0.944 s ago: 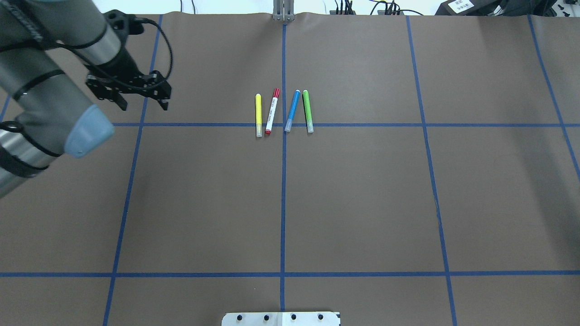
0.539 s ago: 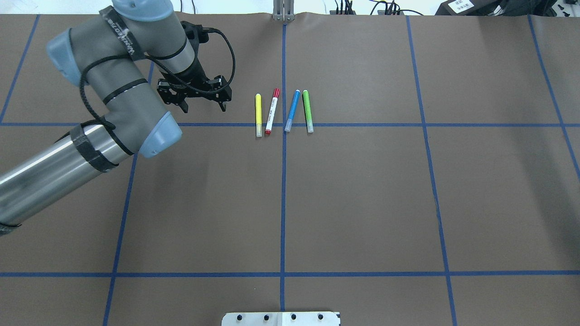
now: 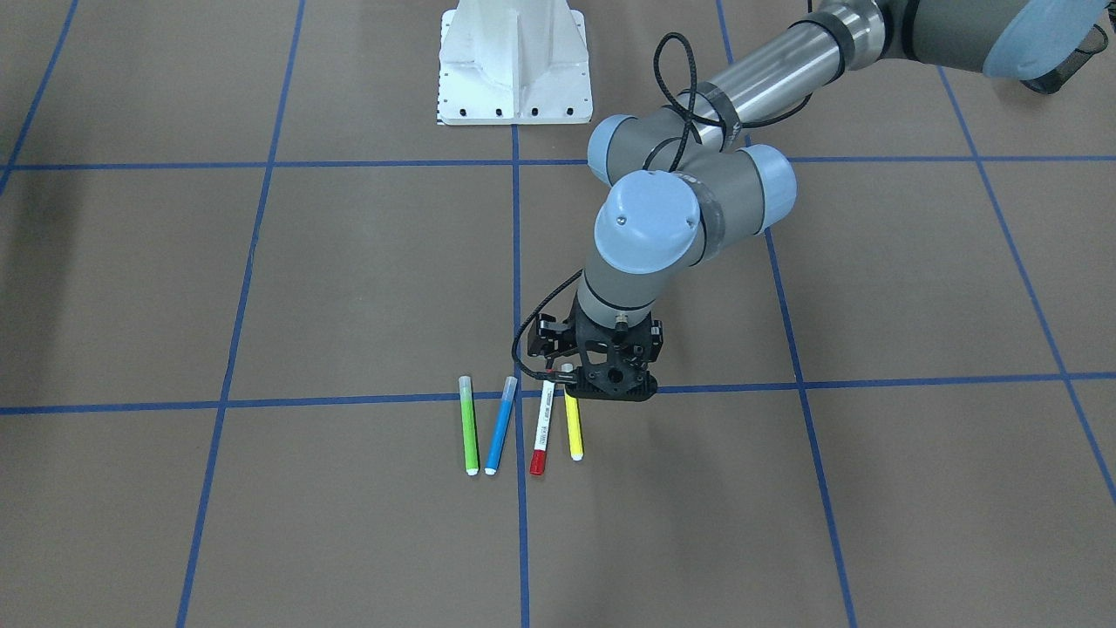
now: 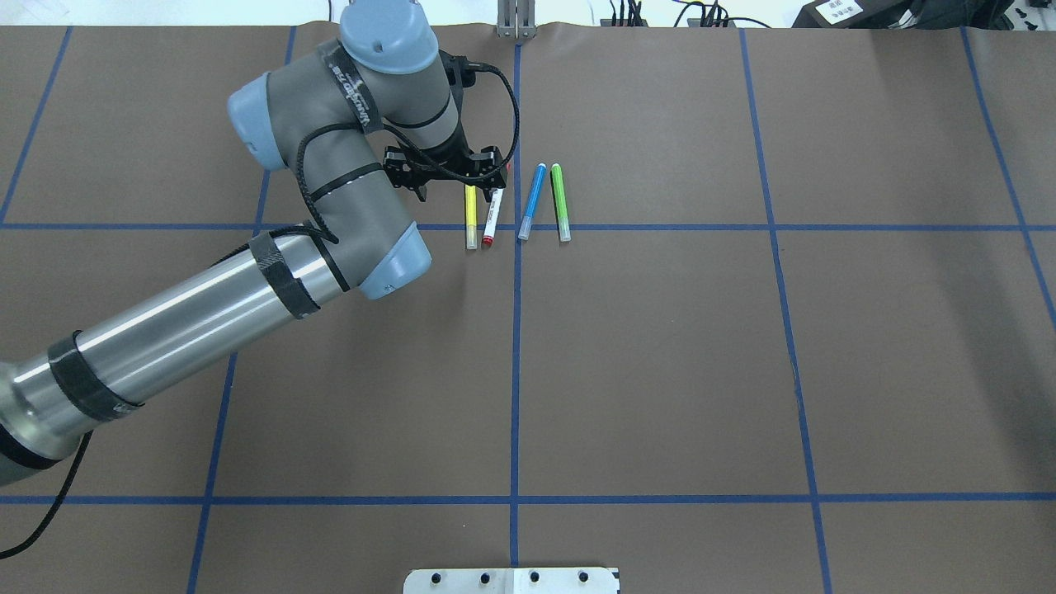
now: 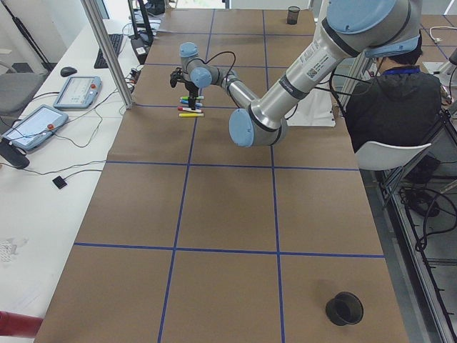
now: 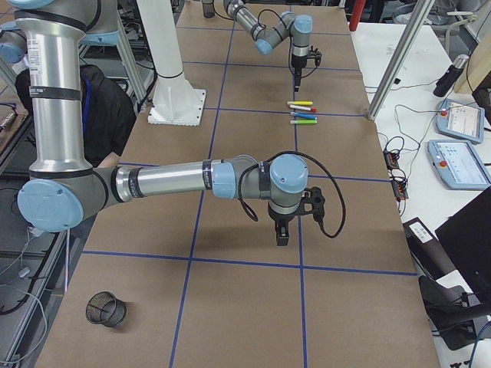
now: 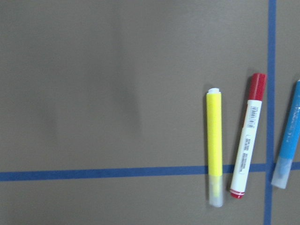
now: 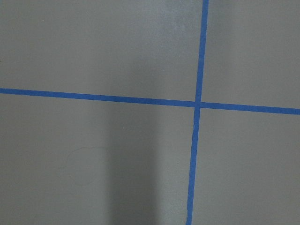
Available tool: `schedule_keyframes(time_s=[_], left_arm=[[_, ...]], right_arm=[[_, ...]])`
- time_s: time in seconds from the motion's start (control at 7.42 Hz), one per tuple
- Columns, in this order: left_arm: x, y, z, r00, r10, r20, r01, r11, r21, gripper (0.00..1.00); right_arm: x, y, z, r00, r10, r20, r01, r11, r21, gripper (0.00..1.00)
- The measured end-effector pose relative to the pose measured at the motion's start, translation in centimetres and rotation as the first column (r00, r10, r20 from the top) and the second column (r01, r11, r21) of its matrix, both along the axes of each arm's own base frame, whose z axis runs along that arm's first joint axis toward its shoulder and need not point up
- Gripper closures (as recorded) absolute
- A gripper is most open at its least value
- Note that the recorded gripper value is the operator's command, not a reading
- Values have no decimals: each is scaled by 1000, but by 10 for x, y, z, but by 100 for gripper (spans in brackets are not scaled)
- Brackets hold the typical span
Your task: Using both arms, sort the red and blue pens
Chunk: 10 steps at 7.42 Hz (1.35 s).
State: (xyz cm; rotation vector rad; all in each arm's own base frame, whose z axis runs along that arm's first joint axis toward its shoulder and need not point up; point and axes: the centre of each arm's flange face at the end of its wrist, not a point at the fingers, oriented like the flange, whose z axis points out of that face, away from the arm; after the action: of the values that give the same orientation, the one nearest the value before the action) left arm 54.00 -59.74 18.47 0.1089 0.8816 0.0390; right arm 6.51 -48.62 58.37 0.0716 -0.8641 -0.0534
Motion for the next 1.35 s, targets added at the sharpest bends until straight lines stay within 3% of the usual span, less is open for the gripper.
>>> schedule_keyframes(time_s=[0.94, 1.35], left_arm=[[45, -6, 4, 999, 25, 41, -31, 985, 169, 38], [51, -8, -2, 999, 40, 36, -46, 980, 193, 41]], right_arm=[[-3, -1, -3, 1000, -6, 3, 6, 1000, 6, 0], [-7, -2, -3, 1000, -13, 3, 13, 1000, 6, 0]])
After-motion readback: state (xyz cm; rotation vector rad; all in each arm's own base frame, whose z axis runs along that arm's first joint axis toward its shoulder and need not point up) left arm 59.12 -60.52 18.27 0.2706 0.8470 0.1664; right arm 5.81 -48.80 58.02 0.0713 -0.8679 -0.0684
